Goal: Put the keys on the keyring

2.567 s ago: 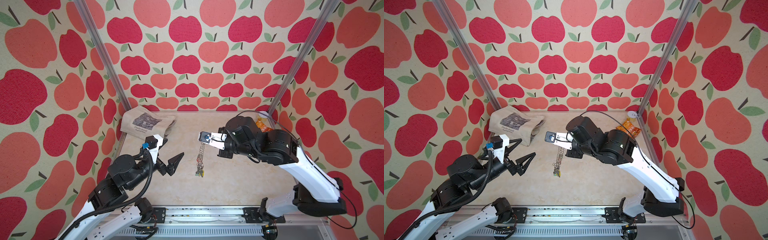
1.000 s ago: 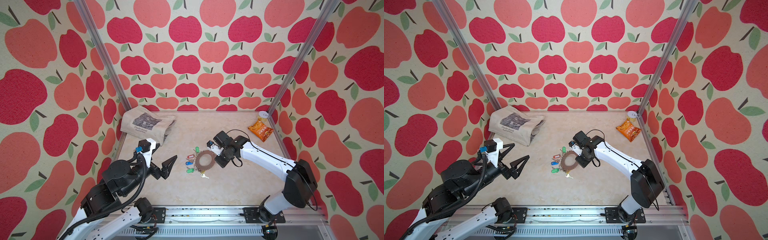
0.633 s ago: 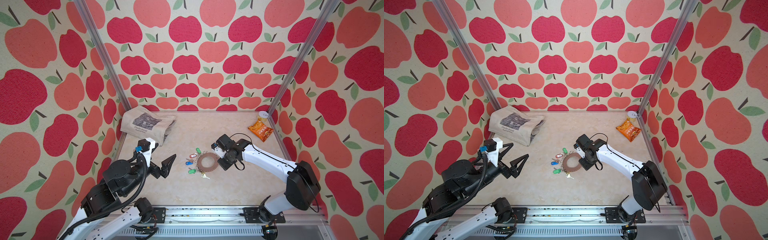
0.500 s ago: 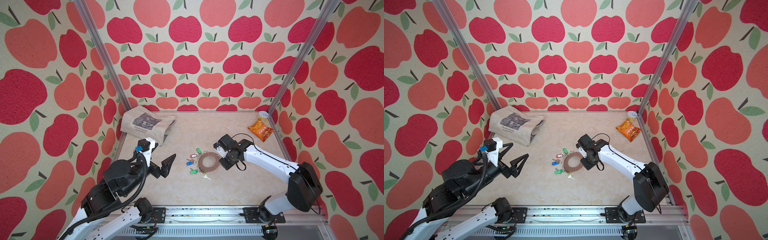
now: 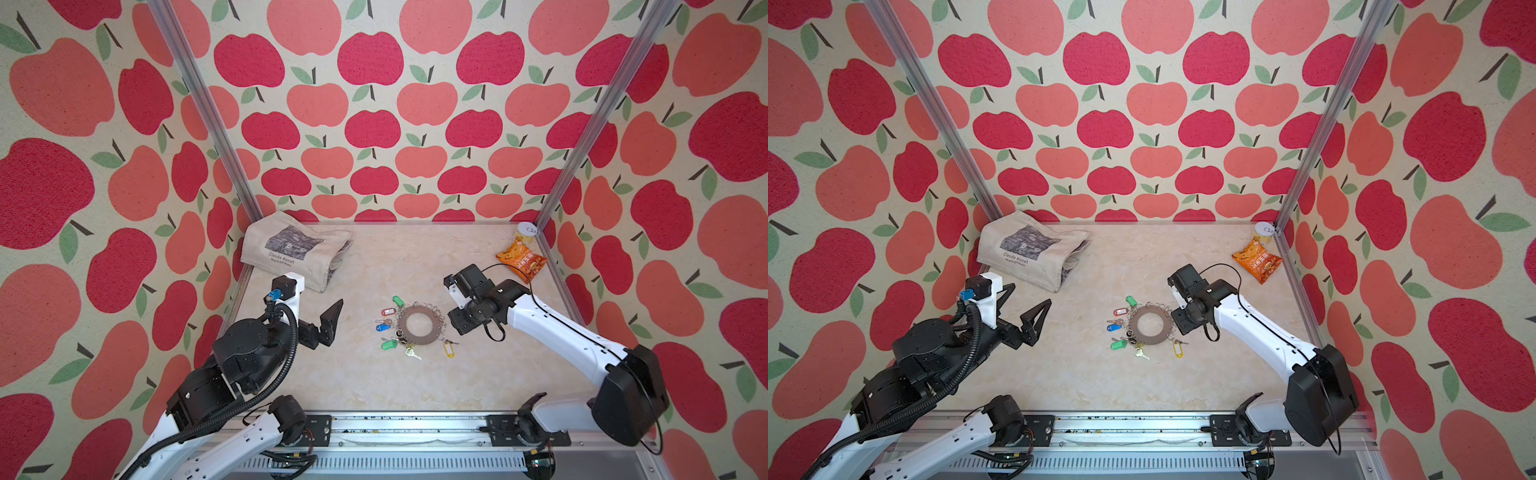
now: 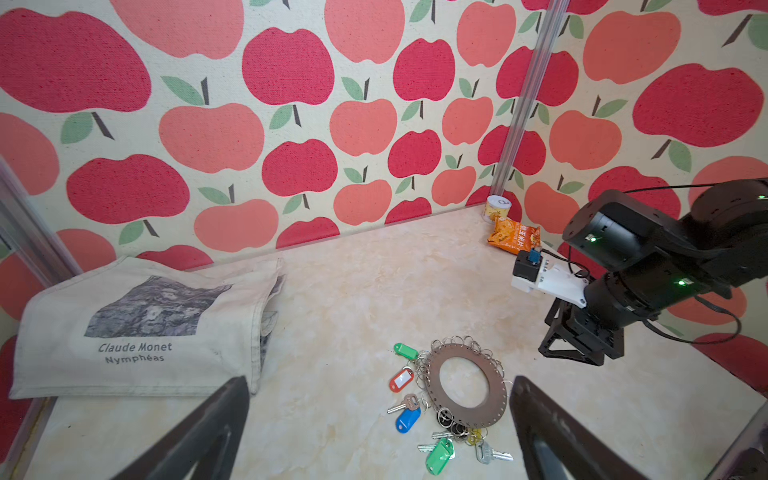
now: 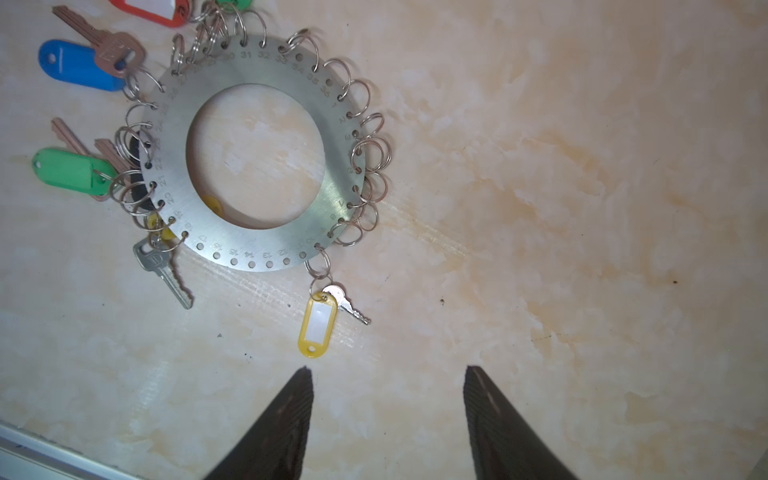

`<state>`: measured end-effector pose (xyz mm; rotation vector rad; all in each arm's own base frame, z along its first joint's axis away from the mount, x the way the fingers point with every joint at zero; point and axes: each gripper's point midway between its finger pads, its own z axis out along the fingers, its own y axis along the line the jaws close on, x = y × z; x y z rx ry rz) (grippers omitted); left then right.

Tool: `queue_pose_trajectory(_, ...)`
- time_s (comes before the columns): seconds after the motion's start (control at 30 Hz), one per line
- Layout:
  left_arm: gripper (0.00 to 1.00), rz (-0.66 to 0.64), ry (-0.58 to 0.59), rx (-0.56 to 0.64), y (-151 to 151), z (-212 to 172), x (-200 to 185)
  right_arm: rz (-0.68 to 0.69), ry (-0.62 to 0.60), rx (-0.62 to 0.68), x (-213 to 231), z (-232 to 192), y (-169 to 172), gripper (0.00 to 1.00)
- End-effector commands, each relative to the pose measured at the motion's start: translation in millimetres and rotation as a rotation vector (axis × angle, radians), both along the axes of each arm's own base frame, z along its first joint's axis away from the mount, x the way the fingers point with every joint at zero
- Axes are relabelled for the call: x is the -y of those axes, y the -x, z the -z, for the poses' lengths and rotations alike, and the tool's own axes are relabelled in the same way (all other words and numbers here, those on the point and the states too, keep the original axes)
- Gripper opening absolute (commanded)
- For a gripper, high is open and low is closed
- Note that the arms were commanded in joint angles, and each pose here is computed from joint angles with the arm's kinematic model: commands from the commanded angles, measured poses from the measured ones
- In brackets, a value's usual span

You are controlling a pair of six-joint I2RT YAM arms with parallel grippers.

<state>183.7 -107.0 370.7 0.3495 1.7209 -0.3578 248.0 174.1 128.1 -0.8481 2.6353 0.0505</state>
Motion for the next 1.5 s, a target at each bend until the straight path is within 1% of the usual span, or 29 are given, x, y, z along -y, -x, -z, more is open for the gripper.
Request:
queue_pose_trajectory(0.0,1.00,-0.122,-0.064,0.003,-15,13,-13,0.045,-0.034,0.081,10,-13,-13,0.66)
queue_pose_trajectory(0.13,0.99,-0.204,-0.175,0.046,-34,25,-13,0.090,-0.136,0.186,20,-35,-36,0.73)
queue_pose_trajectory(0.23,0.99,-0.238,-0.234,0.135,-47,28,-9,0.095,-0.218,0.311,25,-57,-56,0.82)
queue_pose_trajectory(0.27,0.99,-0.242,-0.234,0.171,-51,26,-7,0.100,-0.235,0.349,28,-63,-63,0.85)
queue_pose_trajectory(0.33,0.99,-0.261,-0.260,0.223,-60,32,-3,0.125,-0.241,0.444,39,-76,-78,0.92)
queue_pose_trajectory(0.4,0.99,-0.308,-0.257,0.223,-72,41,-7,0.170,-0.224,0.521,55,-82,-92,0.99)
queue_pose_trajectory(0.47,0.99,-0.304,-0.253,0.188,-84,56,-9,0.218,-0.218,0.564,72,-82,-104,0.99)
queue_pose_trajectory(0.53,0.99,-0.341,-0.215,0.146,-99,70,-18,0.266,-0.209,0.600,89,-75,-115,0.99)
queue_pose_trajectory(0.6,0.99,-0.343,-0.198,0.118,-111,82,-25,0.300,-0.196,0.632,103,-62,-123,0.99)
queue_pose_trajectory(0.73,0.99,-0.395,-0.185,0.061,-135,118,-52,0.352,-0.147,0.695,125,-27,-134,0.99)
queue_pose_trajectory(0.83,0.99,-0.401,-0.204,0.063,-144,145,-66,0.385,-0.113,0.745,139,-13,-140,0.99)
queue_pose_trajectory(0.9,0.99,-0.410,-0.242,0.076,-148,163,-74,0.386,-0.103,0.758,142,-3,-143,0.99)
queue_pose_trajectory(0.93,0.99,-0.435,-0.239,0.096,-149,166,-79,0.383,-0.098,0.770,143,-1,-145,0.99)
queue_pose_trajectory(0.97,0.99,-0.426,-0.236,0.103,-152,166,-80,0.380,-0.099,0.782,143,1,-147,0.99)
queue_pose_trajectory(1.03,0.99,-0.432,-0.224,0.063,-160,181,-86,0.374,-0.110,0.813,141,3,-149,0.99)
queue_pose_trajectory(1.1,0.99,-0.424,-0.252,0.030,-168,197,-87,0.382,-0.126,0.822,141,7,-151,0.99)
queue_pose_trajectory(1.23,0.99,-0.489,-0.265,-0.034,-186,229,-104,0.373,-0.147,0.851,139,16,-150,0.99)
queue_pose_trajectory(1.33,0.99,-0.495,-0.289,-0.069,-193,250,-106,0.374,-0.154,0.873,139,19,-147,0.99)
queue_pose_trajectory(1.4,1.00,-0.516,-0.299,-0.073,-196,257,-110,0.378,-0.157,0.882,141,20,-146,0.99)
queue_pose_trajectory(1.47,1.00,-0.529,-0.284,-0.079,-199,260,-112,0.380,-0.162,0.884,141,21,-146,0.99)
